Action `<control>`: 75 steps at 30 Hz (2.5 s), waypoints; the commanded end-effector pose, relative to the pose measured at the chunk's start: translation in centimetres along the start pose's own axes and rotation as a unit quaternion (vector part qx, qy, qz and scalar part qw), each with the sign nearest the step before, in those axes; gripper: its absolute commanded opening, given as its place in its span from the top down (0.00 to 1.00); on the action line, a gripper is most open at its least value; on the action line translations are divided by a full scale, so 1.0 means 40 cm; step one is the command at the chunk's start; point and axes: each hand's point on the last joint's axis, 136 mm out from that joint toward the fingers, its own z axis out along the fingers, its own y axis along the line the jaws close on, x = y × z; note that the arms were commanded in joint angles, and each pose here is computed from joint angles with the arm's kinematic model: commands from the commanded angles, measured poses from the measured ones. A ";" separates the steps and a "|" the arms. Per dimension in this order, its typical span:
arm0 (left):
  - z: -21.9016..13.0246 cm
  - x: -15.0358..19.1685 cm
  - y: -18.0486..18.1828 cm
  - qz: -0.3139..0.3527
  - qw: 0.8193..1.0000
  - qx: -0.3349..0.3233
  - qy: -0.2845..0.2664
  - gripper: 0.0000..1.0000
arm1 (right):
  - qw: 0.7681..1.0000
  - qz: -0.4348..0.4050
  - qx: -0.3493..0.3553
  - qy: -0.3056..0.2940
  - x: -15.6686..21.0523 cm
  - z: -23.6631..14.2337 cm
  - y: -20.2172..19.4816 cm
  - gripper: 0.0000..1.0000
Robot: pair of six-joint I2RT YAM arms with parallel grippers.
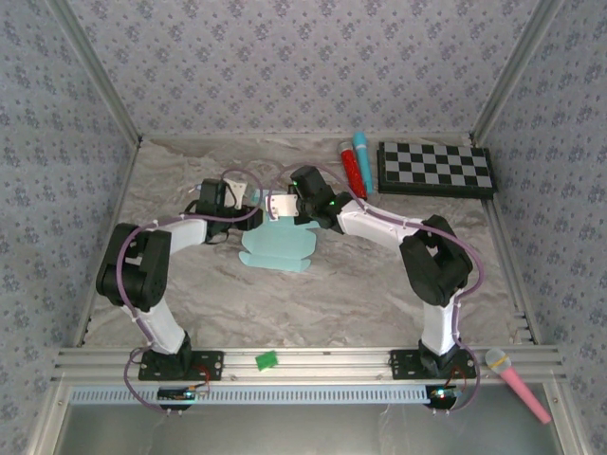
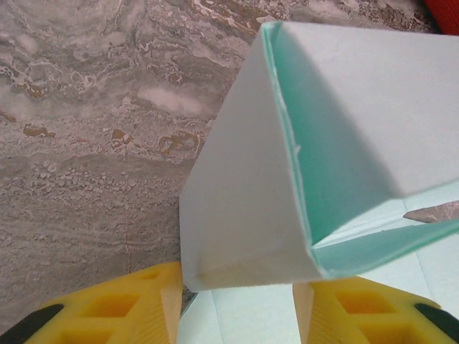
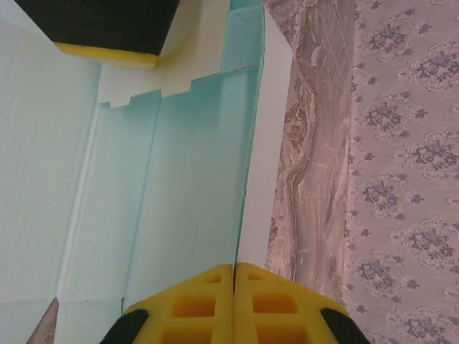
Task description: Fold the paper box
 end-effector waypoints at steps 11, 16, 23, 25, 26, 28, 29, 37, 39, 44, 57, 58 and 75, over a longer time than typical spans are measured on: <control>0.030 -0.039 -0.009 0.031 0.999 0.008 -0.032 0.49 | 0.999 0.002 -0.032 -0.025 -0.031 -0.018 0.035 1.00; 0.039 -0.047 -0.021 0.036 0.998 0.019 -0.039 0.51 | 0.999 0.002 -0.036 -0.026 -0.032 -0.017 0.038 1.00; 0.042 -0.049 -0.024 0.042 0.998 0.017 -0.041 0.58 | 0.999 0.001 -0.036 -0.026 -0.035 -0.018 0.037 1.00; 0.042 -0.043 -0.019 0.043 0.998 0.010 -0.040 0.60 | 0.999 0.001 -0.034 -0.026 -0.035 -0.019 0.035 1.00; 0.043 -0.042 -0.020 0.043 0.998 0.009 -0.039 0.61 | 0.999 0.001 -0.035 -0.026 -0.035 -0.018 0.037 1.00; 0.044 -0.040 -0.018 0.045 0.998 0.004 -0.037 0.63 | 0.999 0.002 -0.036 -0.028 -0.037 -0.019 0.039 1.00; 0.044 -0.040 -0.017 0.046 0.998 0.003 -0.036 0.66 | 0.999 0.004 -0.035 -0.028 -0.037 -0.020 0.038 1.00; 0.046 -0.047 -0.016 0.064 0.997 -0.023 -0.036 0.71 | 0.998 0.018 -0.040 -0.039 -0.054 -0.026 0.048 1.00; 0.043 -0.049 -0.014 0.067 0.997 -0.031 -0.039 0.72 | 0.998 0.019 -0.043 -0.040 -0.057 -0.025 0.051 1.00; 0.035 -0.054 -0.008 0.069 0.996 -0.040 -0.048 0.72 | 0.997 0.018 -0.056 -0.040 -0.057 -0.026 0.068 1.00; 0.025 -0.047 -0.011 0.076 0.995 -0.040 -0.054 0.79 | 0.996 0.015 -0.077 -0.034 -0.051 -0.022 0.084 1.00; 0.025 -0.047 -0.012 0.076 0.995 -0.038 -0.054 0.79 | 0.996 0.015 -0.080 -0.033 -0.052 -0.021 0.087 1.00; -0.014 -0.051 -0.022 0.093 0.990 -0.079 -0.072 1.00 | 0.997 0.070 -0.007 -0.040 -0.095 -0.057 -0.004 0.64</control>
